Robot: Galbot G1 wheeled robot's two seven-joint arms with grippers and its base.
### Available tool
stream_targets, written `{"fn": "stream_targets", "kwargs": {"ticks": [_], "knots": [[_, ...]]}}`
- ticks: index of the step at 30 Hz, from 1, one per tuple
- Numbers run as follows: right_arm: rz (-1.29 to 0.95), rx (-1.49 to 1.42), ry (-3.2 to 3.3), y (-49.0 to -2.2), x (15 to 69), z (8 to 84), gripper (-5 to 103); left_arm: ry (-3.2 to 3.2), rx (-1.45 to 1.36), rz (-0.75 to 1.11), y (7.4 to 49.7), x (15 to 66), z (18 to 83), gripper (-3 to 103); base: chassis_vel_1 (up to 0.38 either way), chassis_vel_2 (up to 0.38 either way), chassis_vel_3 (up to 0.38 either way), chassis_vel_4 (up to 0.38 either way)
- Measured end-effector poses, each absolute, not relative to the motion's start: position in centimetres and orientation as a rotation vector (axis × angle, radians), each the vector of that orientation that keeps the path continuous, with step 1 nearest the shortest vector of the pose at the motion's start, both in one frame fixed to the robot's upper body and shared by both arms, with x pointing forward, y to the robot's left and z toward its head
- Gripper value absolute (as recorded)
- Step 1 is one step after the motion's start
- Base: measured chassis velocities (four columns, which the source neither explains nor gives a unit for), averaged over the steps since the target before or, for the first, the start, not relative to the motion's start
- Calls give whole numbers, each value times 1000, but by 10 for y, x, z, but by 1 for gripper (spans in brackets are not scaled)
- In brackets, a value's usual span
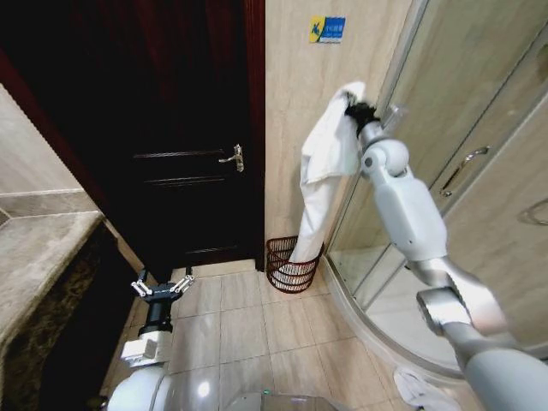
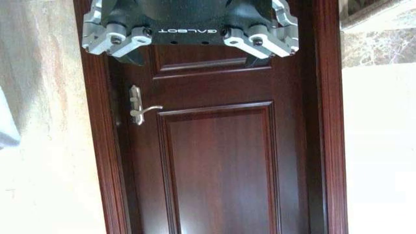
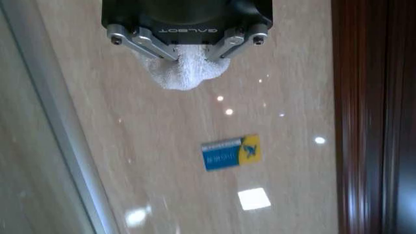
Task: Discard the used towel into the hamper.
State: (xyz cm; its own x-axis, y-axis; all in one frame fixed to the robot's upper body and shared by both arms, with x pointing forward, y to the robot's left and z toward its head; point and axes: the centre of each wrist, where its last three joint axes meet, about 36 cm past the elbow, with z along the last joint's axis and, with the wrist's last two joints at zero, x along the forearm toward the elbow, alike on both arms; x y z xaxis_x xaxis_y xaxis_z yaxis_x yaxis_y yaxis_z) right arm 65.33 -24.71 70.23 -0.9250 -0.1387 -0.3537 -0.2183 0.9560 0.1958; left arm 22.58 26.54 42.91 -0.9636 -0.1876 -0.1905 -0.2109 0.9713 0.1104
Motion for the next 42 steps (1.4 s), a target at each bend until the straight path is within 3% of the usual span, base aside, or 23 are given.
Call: {"fn": "stream_targets", "kwargs": {"ticks": [14, 27, 42], "knots": [[239, -259, 2854, -247, 662, 656, 4, 2946, -288, 172, 261, 227, 423, 100, 0, 0, 0, 0], [189, -303, 2948, -233, 640, 624, 4, 2945, -284, 168, 263, 228, 422, 100, 0, 0, 0, 0], [157, -226, 3009, -241, 567, 555, 4, 2932, -271, 170, 269, 229, 422, 100, 0, 0, 0, 0]]}}
